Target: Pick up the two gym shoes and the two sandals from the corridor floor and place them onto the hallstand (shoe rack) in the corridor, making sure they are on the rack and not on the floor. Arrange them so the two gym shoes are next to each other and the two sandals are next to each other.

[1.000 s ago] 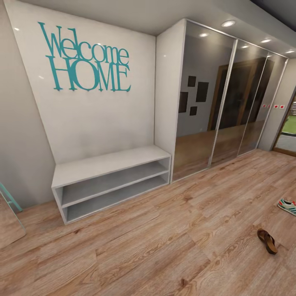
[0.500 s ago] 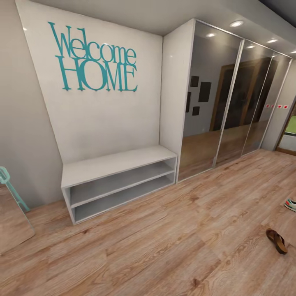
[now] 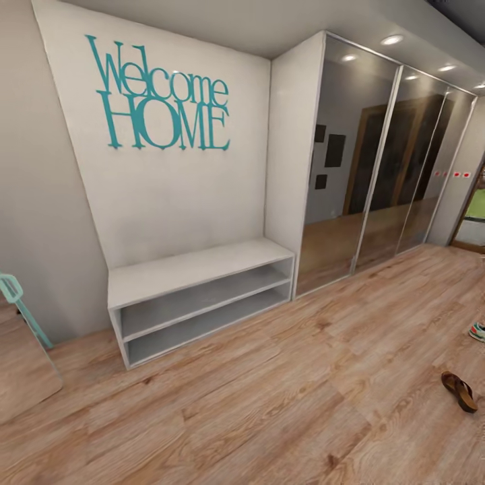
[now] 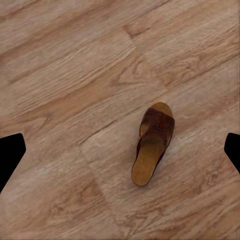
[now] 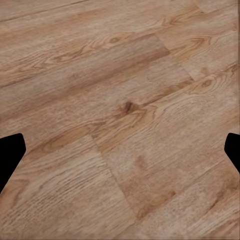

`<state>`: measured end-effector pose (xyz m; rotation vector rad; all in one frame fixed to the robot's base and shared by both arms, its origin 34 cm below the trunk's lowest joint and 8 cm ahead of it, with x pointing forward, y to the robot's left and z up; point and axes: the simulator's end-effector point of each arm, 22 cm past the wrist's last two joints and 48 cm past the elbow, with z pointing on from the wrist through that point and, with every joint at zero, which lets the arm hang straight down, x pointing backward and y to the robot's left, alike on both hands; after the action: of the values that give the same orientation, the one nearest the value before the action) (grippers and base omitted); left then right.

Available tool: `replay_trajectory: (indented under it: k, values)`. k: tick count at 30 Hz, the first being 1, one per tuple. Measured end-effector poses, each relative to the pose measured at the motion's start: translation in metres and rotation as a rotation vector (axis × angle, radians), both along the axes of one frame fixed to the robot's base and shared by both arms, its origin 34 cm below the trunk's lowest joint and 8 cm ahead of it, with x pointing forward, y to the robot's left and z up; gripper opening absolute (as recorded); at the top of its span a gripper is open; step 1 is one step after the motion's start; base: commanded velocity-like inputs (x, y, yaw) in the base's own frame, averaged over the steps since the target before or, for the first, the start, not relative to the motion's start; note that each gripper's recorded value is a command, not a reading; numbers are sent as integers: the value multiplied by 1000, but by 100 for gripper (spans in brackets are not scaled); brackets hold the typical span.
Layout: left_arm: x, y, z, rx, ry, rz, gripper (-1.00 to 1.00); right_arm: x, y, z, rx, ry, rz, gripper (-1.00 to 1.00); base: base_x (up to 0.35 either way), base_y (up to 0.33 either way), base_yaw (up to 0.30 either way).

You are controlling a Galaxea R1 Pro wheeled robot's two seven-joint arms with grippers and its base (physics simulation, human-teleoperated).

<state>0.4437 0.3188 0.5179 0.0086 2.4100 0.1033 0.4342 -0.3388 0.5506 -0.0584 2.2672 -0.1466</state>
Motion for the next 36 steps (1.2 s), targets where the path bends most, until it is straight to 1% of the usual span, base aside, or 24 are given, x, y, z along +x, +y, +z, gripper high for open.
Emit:
replay_trajectory:
  k: [6,9,13,14,16,17,22,25,28,30,31,34,36]
  values:
    - [0,-2,0,-1,-1,-6,100,1,0,0,0,-2,0,100,0,16,-194]
    - [2,-2,1,1,-3,-11,100,1,0,1,-1,-3,0,100,0,3,-72]
    - [11,-1,4,2,-7,-11,100,8,1,6,-1,-20,3,100,0,1,-25]
    - [41,-1,16,3,-36,-12,100,30,2,24,-3,-78,10,100,0,0,-6]
    - [63,0,25,4,-56,-13,100,43,3,35,-4,-112,14,100,0,0,-4]
    - [78,0,32,5,-62,-13,100,54,4,45,-4,-139,17,100,0,0,-3]
    - [108,0,43,4,-45,-11,100,73,4,63,-6,-187,22,100,0,0,-1]
    - [119,0,47,4,-23,-9,100,85,4,71,-8,-197,22,100,0,0,0]
    - [129,0,51,2,-8,-7,100,97,4,76,-8,-191,20,100,0,0,0]
    - [137,0,56,2,-6,-6,100,105,3,79,-9,-180,17,100,0,0,0]
    - [150,1,63,2,-11,-5,100,121,2,85,-9,-154,10,100,0,0,0]
    - [156,1,67,1,-14,-6,100,136,2,94,-8,-146,7,100,0,0,0]
    - [157,1,68,1,-14,-6,100,140,2,97,-8,-146,6,100,0,0,0]
